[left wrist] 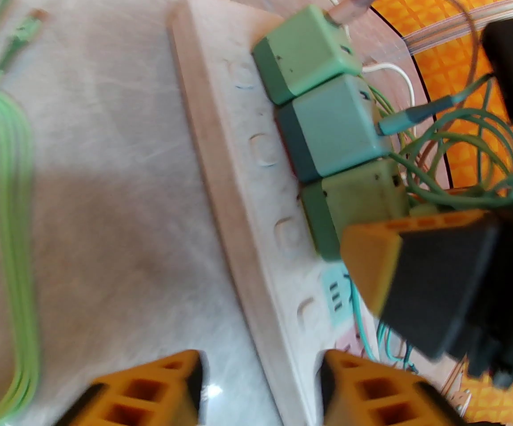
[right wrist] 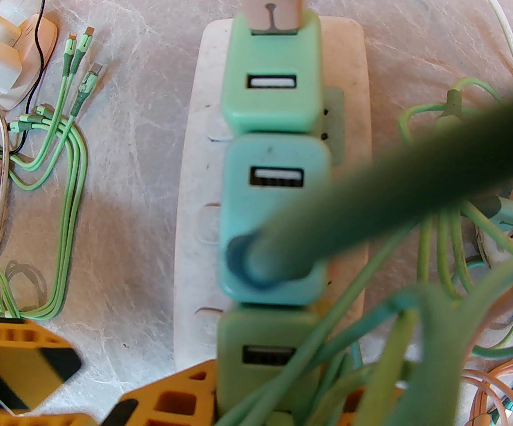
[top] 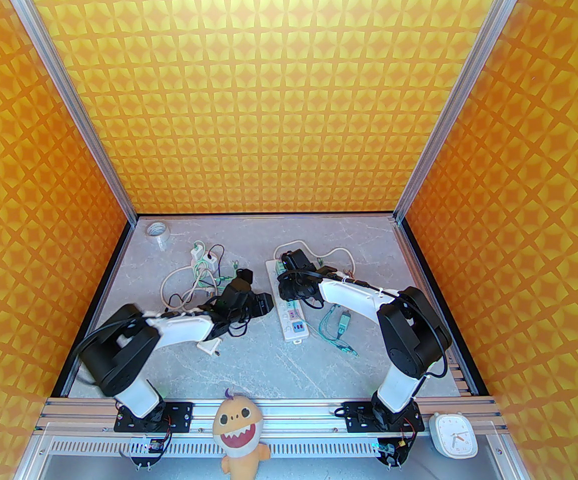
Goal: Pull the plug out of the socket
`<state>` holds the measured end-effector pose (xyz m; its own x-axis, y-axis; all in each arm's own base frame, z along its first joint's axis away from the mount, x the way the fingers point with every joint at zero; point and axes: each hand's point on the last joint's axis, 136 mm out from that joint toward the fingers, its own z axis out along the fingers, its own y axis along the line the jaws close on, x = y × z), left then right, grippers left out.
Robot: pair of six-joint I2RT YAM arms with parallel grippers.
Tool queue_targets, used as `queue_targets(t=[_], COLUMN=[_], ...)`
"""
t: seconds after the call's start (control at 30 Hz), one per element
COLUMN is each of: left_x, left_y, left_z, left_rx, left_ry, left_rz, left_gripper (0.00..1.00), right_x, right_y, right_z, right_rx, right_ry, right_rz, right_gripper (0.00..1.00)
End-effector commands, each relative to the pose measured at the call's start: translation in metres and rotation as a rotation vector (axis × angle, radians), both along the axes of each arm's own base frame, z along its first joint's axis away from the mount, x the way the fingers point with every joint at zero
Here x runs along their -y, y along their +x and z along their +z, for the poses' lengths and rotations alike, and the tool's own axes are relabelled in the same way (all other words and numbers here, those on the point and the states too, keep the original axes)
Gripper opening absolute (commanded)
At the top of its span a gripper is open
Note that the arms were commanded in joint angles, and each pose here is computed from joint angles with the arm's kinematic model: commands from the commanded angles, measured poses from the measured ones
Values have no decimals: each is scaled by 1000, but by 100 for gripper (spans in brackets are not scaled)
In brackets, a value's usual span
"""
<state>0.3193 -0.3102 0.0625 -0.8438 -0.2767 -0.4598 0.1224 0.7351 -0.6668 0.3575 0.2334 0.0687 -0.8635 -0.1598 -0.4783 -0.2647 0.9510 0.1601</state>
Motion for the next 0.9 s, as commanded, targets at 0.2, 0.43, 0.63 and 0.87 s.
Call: queue_targets(t=[0.2, 0.43, 0.63, 0.87], left_x=[30, 34, 30, 19], left_y=[17, 19, 12, 6], left_z=[-2, -19, -43, -54], left_rx=[-13, -58, -130, -171], left_ry=[-109, -90, -37, 30], left_rz=[-40, -41, -34, -21], left_gripper=[38, 34, 23, 21], right_x=[-10, -10, -10, 6], right_y=[10, 10, 10, 16], right_z=[27, 25, 24, 28], right_rx=[65, 59, 57, 85], right_ry=[68, 67, 66, -29], right_rz=[-2, -1, -2, -33], right_gripper=[30, 30, 31, 30])
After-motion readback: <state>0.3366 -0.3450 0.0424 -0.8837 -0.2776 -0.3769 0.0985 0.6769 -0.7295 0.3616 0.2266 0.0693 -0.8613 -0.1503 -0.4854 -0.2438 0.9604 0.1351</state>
